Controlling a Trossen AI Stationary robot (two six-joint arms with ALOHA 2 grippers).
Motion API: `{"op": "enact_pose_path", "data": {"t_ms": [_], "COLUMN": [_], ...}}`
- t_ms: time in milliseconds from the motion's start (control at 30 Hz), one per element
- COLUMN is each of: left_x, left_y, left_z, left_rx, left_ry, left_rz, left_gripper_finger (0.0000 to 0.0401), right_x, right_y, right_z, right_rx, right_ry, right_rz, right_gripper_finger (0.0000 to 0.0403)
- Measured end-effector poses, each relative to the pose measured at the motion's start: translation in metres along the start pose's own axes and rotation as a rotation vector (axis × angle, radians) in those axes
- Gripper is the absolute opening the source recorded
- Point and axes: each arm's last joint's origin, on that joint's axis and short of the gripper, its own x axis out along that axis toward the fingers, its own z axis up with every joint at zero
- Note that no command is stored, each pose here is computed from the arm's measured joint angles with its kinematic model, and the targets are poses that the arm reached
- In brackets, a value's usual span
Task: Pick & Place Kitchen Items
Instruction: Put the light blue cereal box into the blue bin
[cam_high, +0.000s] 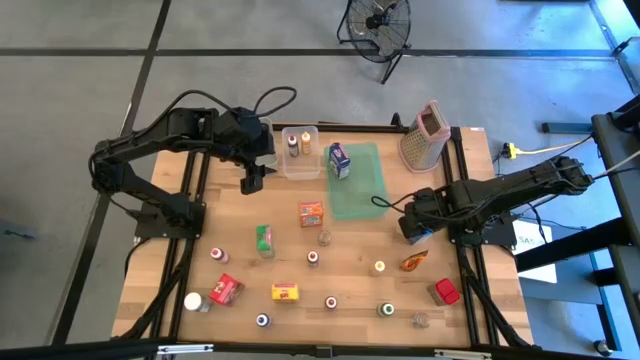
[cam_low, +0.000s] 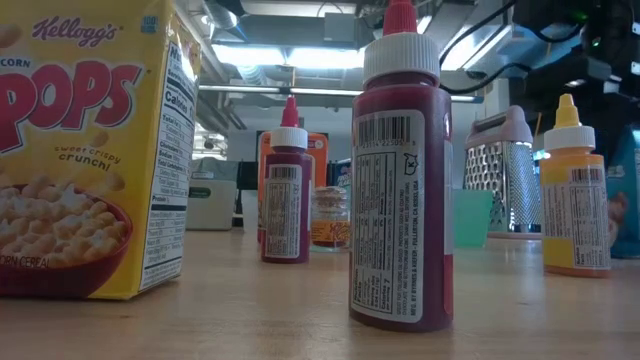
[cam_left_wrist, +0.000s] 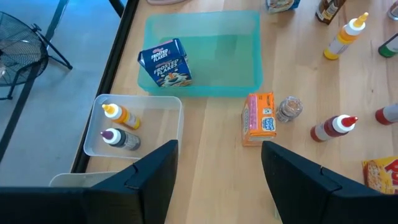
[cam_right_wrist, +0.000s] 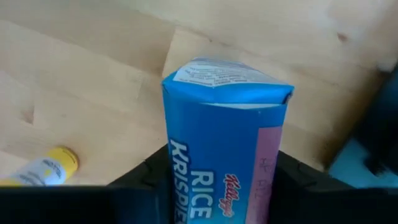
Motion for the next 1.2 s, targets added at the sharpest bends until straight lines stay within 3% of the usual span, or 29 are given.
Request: {"op": "enact_pose_path", "data": {"t_ms": [233,433,633,833,1200], "left_x": [0.000,0.000,0.000,0.000,-0.002], "left_y": [0.000,0.000,0.000,-0.001,-0.016], "left_z": [-0.001,-0.006,-0.006,-0.006,-0.006], "left_rx": [-0.014,-0.038,-0.053,-0.120,-0.127], "left_ry": [0.009,0.061,0.064,0.064,0.061], "left_rz": [0.000,-0.001,-0.001,-0.006,-0.048], "left_gripper_finger": [0.0226,0.0226,0.0226,0.0226,0.0226], "right_x": [-0.035,-0.078,-0.105,-0.104,-0.065], "right_y": [0.002,0.009,0.013,0.025,0.037], "right_z": [0.002,0.012,0.037,0.077,0.165], "right_rx": [-0.007,-0.038,-0.067,-0.125,-0.170], "right_ry": [0.025,0.017,-0.155,-0.271,-0.283], "right_rz": [-0.015,0.088,0.175,0.277,0.293], "right_gripper_finger": [0.0136,0.0134,0.0134,0.0135,0.0135]}}
